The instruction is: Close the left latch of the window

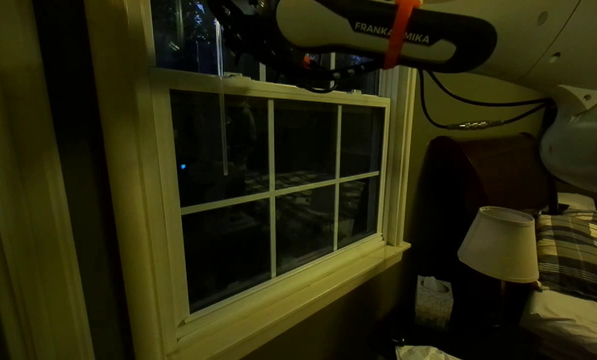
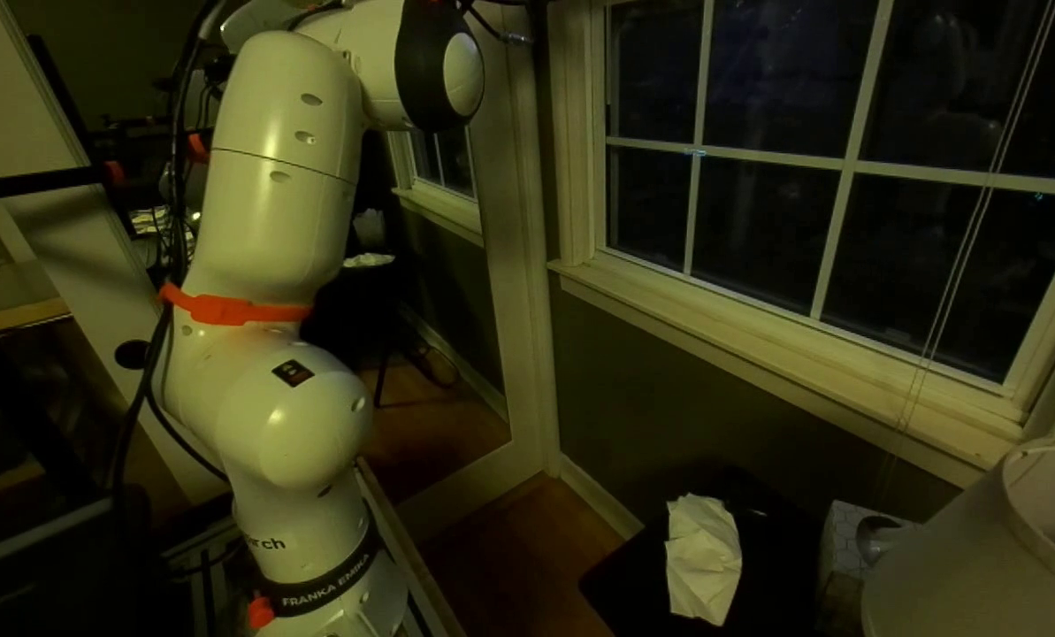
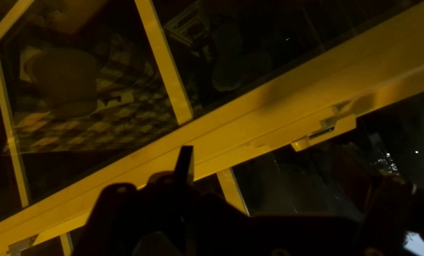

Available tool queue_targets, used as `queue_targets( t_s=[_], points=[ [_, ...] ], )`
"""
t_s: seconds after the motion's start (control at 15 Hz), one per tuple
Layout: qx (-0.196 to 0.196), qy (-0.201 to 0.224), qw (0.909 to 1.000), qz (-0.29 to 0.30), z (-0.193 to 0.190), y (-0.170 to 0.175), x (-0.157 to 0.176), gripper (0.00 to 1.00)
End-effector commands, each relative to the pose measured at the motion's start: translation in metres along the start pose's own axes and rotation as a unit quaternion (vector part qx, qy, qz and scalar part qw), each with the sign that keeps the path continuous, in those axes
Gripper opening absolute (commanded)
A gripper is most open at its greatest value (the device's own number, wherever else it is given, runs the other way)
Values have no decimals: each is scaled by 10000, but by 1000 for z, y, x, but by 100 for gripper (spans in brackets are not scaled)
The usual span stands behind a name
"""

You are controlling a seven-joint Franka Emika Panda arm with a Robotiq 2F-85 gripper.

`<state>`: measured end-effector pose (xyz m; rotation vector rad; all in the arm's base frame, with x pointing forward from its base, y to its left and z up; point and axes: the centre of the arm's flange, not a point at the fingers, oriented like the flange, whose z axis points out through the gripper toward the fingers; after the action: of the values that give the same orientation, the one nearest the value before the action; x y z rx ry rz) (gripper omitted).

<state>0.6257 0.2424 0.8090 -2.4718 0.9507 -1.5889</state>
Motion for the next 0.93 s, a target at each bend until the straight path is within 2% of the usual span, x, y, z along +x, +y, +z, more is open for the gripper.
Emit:
queue_targets(
  t_s=[0.0,0.87],
  points=[
    [14,290,9996,61,13,-32,2,100],
    [-293,961,9946,248,32,-54,-33,100]
  ],
)
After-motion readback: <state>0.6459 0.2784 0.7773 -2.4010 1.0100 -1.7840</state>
